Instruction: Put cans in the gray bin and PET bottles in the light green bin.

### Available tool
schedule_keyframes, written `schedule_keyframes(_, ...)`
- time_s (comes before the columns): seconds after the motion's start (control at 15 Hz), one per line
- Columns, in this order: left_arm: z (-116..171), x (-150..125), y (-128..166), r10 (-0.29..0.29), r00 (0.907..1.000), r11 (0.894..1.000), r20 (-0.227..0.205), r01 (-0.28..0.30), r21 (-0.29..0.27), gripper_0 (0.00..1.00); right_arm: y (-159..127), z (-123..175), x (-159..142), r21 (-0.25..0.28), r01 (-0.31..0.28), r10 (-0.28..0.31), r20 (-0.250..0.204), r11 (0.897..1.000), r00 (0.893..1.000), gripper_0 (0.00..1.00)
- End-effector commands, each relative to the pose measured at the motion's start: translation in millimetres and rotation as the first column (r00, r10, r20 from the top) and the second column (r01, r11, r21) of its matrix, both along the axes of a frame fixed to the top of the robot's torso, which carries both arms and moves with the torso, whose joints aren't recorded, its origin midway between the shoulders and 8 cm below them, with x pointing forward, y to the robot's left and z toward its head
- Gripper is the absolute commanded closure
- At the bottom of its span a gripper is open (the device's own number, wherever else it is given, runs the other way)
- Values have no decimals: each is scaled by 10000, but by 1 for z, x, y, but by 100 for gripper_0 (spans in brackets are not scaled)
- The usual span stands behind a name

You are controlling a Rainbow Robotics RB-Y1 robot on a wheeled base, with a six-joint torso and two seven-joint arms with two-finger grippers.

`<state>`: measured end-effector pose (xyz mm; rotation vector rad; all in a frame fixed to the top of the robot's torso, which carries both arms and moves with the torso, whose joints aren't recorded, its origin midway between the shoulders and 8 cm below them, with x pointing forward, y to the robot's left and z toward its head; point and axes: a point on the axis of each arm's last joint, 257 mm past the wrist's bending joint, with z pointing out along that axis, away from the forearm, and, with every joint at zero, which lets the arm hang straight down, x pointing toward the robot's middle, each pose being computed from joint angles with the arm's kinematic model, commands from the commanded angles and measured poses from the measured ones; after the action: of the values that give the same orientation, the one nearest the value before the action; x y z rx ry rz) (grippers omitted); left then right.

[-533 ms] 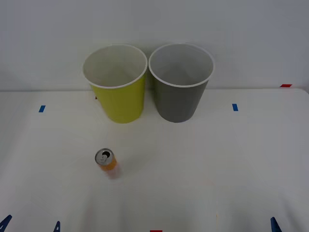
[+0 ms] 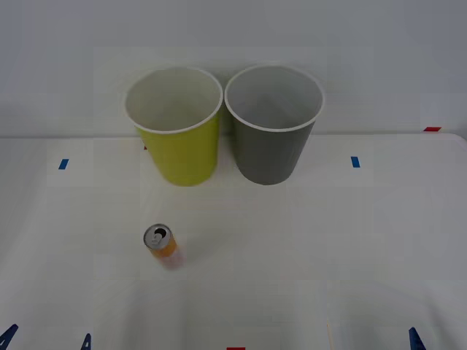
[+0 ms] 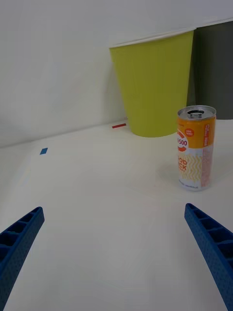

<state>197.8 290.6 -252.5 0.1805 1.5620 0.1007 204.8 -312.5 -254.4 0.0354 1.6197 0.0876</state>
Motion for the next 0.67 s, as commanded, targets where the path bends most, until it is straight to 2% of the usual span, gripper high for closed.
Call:
schedule_keyframes(0.07,0,0,0,0,10000,10000,0,0,0,0,0,0,0,1,0,0,0,10000,10000,0)
schedule_keyframes(0.67,0,0,0,0,10000,10000,0,0,0,0,0,0,0,1,0,0,0,10000,10000,0)
